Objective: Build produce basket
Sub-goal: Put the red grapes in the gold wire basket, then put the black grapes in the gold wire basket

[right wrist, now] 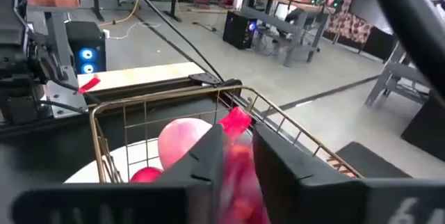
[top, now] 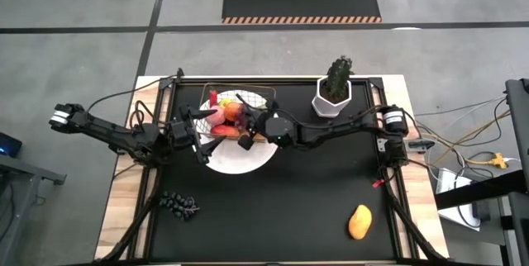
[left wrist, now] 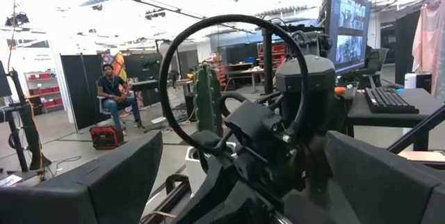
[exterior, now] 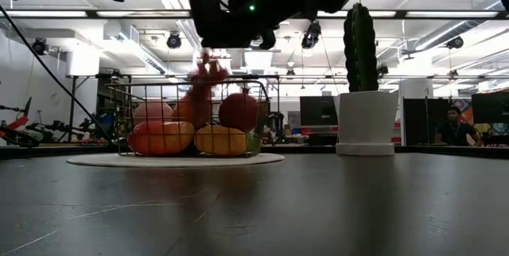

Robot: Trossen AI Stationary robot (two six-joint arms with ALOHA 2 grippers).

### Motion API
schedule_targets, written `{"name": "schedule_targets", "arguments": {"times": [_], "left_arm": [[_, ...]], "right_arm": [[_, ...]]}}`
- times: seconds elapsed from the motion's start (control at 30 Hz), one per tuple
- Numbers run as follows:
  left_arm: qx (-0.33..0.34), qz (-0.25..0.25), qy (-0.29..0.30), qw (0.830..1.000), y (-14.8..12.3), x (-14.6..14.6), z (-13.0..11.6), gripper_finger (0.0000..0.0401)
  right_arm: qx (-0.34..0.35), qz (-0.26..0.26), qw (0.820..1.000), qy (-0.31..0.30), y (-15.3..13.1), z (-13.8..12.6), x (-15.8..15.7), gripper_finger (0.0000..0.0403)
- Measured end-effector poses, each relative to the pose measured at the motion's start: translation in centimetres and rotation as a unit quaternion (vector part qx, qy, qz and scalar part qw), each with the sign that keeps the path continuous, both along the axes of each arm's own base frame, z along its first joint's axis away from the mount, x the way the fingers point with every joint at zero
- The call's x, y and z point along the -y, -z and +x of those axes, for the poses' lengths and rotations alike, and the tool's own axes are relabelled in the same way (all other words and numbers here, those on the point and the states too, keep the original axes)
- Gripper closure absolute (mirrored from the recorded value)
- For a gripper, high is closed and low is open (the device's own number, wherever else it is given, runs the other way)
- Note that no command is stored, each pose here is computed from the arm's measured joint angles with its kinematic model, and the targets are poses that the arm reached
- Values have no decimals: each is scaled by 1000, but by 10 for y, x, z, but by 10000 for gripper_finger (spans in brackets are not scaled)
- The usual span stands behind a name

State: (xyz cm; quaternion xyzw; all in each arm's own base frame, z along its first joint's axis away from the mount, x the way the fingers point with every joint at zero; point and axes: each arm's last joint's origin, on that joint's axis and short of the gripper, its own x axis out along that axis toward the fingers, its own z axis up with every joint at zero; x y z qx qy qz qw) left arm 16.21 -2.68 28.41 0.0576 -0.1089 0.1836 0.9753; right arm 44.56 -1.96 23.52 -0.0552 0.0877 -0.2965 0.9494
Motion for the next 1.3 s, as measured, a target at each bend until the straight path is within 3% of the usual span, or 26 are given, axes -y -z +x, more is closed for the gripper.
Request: {"name": "schedule_targets", "arguments": {"times": [0.33, 0.53, 0.7, 0.97, 1.1, 1.3], "left_arm": [[-3, 1, 2, 1000, 1, 0, 1, 19], [-9, -8, 20, 1000, 5, 2, 6, 19], [-11, -32, 98, 995, 10, 8, 14, 19], [-39, -92, 248, 964, 29, 28, 36, 19], [-45, -132, 283, 949, 43, 48, 56, 19], [-81, -248, 305, 916, 51, 83, 82, 19]], "right_arm": [[-61, 12, 998, -10, -15, -13, -7, 240], [-125, 10, 991, -36, -36, -36, -30, 217], [-160, -3, 984, -81, -49, -63, -63, 218], [-182, -36, 967, -172, -41, -106, -107, 232], [-187, -52, 961, -197, -28, -121, -110, 237], [-185, -76, 958, -205, -14, -140, -104, 245]]}}
